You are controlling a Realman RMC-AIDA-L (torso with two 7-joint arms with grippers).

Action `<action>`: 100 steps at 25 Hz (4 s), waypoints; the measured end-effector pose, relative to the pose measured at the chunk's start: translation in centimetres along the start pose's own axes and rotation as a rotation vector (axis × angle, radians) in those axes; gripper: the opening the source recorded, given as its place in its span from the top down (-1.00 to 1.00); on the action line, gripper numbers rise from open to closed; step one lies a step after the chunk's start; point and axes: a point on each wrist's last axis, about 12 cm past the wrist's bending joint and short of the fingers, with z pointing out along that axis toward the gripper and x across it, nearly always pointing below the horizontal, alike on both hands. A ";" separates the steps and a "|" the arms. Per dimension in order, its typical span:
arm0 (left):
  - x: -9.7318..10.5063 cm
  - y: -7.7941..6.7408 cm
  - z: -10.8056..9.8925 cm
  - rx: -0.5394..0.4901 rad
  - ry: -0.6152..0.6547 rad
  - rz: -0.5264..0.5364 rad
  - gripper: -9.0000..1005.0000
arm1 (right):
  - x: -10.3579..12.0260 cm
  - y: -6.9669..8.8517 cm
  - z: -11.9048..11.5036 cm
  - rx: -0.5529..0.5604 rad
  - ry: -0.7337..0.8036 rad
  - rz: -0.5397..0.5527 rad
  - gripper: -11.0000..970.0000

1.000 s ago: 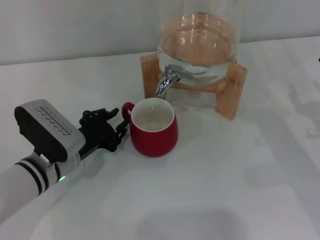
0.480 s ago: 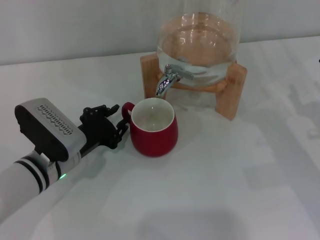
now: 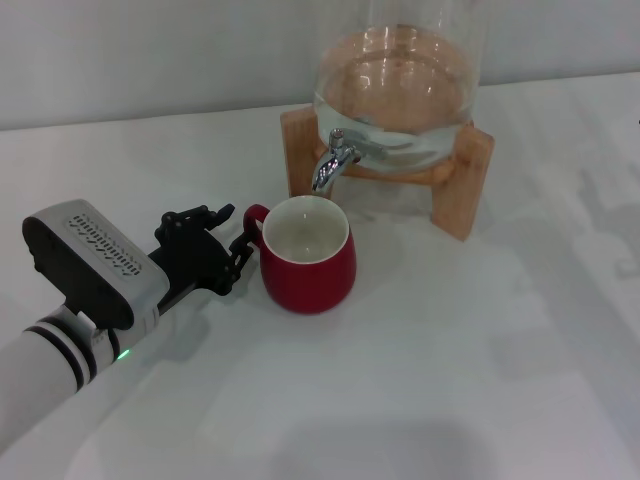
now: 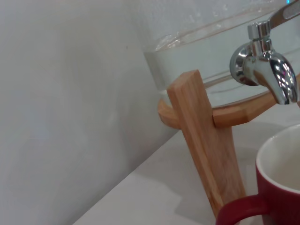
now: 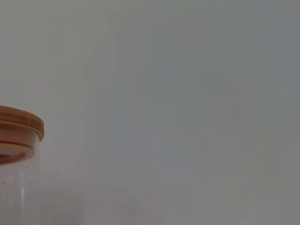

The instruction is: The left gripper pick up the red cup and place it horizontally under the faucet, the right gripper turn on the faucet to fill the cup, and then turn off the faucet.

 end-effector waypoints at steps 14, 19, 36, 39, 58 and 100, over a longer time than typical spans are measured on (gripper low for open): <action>0.0 -0.8 -0.6 -0.019 -0.025 0.015 0.27 | 0.1 -0.1 -0.5 -0.001 0.011 -0.003 -0.50; 0.3 -1.0 -0.9 -0.022 -0.017 0.008 0.26 | 0.1 -0.1 -0.5 -0.002 0.011 -0.003 -0.50; 1.1 -1.1 -1.7 -0.051 -0.004 -0.012 0.24 | 0.1 -0.3 -0.7 0.001 0.015 -0.008 -0.50; 1.3 -1.0 -2.0 -0.070 0.000 -0.016 0.24 | 0.1 -0.3 -0.7 0.001 0.014 -0.009 -0.50; 2.7 3.1 -5.9 -0.384 -0.092 -0.148 0.21 | 0.2 0.0 -0.2 -0.018 0.020 -0.003 -0.50; 5.5 4.6 -13.1 -0.710 -0.213 -0.223 -0.76 | 0.9 5.8 -1.8 -0.498 0.109 0.144 -0.50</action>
